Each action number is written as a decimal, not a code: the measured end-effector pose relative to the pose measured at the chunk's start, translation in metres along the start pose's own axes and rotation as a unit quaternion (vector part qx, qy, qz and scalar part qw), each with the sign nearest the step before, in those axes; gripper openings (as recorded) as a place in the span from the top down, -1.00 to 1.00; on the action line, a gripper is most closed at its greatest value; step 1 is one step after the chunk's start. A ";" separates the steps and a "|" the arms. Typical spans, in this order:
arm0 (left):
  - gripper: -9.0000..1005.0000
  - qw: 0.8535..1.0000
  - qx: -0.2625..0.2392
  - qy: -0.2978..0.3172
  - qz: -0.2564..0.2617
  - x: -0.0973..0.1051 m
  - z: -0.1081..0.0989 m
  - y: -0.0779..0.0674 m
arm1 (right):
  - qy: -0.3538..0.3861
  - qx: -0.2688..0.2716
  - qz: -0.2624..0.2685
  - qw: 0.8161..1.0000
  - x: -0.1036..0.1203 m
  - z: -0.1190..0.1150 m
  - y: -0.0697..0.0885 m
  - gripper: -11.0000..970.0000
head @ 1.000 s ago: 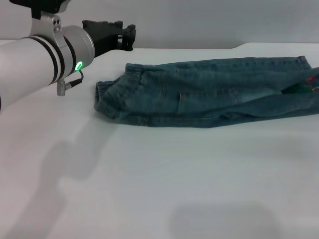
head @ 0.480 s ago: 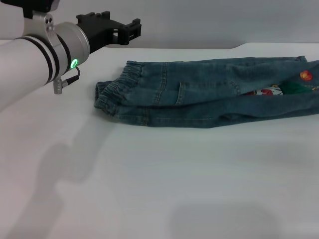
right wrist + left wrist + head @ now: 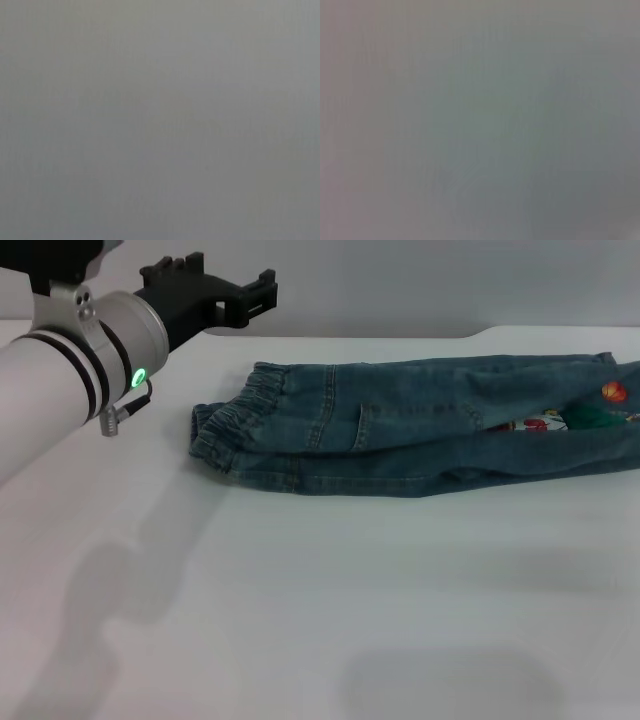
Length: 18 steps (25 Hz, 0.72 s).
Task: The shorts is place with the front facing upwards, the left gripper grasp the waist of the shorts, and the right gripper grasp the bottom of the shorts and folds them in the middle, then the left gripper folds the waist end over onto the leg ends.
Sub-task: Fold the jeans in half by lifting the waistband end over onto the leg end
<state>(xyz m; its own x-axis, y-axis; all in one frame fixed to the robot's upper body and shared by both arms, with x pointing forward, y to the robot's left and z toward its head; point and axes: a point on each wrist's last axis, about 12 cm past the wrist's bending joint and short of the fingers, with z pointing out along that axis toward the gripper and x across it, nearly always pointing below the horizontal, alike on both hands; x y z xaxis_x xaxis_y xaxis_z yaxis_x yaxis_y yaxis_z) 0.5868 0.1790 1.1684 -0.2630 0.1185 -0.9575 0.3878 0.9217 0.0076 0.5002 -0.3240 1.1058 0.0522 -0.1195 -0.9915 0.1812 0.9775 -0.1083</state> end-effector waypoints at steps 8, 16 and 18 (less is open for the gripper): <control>-0.69 1.000 -0.004 0.019 -0.001 0.011 0.004 0.003 | -0.006 0.000 0.000 1.000 0.009 -0.006 0.005 -0.73; -0.69 1.000 -0.002 0.016 0.002 0.019 0.002 0.001 | -0.005 -0.004 0.026 1.000 0.014 -0.012 0.009 -0.73; -0.69 1.000 -0.002 0.017 0.002 0.020 0.002 0.001 | -0.015 0.002 0.040 0.999 0.015 -0.015 0.007 -0.73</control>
<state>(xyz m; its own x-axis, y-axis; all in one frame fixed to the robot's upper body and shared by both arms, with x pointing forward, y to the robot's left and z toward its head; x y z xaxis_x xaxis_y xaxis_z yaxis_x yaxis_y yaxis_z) 0.5836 0.1815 1.1489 -0.2914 0.1349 -0.9470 0.3847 0.9230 0.0131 0.4880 -0.3165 1.0889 0.0967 -0.0460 -0.9942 0.1784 0.9836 -0.0282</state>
